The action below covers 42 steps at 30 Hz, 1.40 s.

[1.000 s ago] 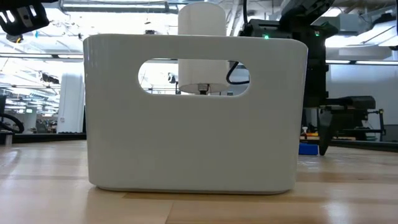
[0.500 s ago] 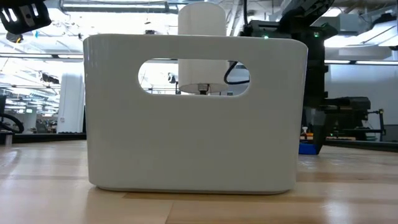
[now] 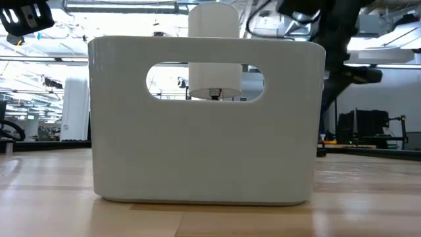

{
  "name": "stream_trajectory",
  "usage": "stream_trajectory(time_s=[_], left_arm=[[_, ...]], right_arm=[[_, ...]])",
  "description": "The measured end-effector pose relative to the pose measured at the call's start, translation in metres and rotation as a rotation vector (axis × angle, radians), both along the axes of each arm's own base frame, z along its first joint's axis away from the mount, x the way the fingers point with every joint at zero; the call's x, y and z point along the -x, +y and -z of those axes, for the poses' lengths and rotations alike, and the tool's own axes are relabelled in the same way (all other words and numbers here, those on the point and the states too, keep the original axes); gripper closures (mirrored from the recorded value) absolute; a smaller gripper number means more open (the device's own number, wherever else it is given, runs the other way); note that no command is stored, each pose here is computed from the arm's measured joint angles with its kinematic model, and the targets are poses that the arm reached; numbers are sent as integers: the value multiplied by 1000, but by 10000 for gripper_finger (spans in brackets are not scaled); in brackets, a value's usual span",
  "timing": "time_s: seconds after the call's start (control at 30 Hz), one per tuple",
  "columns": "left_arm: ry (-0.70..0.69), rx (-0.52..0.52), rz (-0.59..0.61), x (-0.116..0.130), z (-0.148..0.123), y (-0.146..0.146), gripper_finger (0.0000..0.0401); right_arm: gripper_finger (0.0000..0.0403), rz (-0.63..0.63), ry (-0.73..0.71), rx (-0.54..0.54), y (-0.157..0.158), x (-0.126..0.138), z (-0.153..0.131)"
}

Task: Pick & Place Office items
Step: Put the blue digital clock into the blue bin

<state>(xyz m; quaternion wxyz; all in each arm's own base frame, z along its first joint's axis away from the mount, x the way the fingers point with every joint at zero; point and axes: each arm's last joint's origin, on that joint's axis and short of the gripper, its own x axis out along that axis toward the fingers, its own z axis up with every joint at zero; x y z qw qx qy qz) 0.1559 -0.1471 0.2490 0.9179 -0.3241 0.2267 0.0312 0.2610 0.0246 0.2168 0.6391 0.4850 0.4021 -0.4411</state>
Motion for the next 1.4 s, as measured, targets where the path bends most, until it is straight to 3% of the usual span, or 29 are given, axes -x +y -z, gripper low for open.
stream_trajectory(time_s=[0.3,0.5,0.73,1.07,1.4], left_arm=[[-11,14,-1,-1,-1,-1,270],[-17,20,-1,-1,-2,-1,270],[-17,21,-1,-1,-2,-1,270],[-17,21,-1,-1,-2,-1,270],[-17,20,-2,-1,-2,-1,270]], right_arm=[[246,-389,-43,-12,1,2,-13],[246,-565,-45,-6,1,-9,-18],[245,-745,-62,68,-7,-44,-30],[245,-1016,48,144,-16,-109,-30],[245,-1127,88,143,-17,-153,-5]])
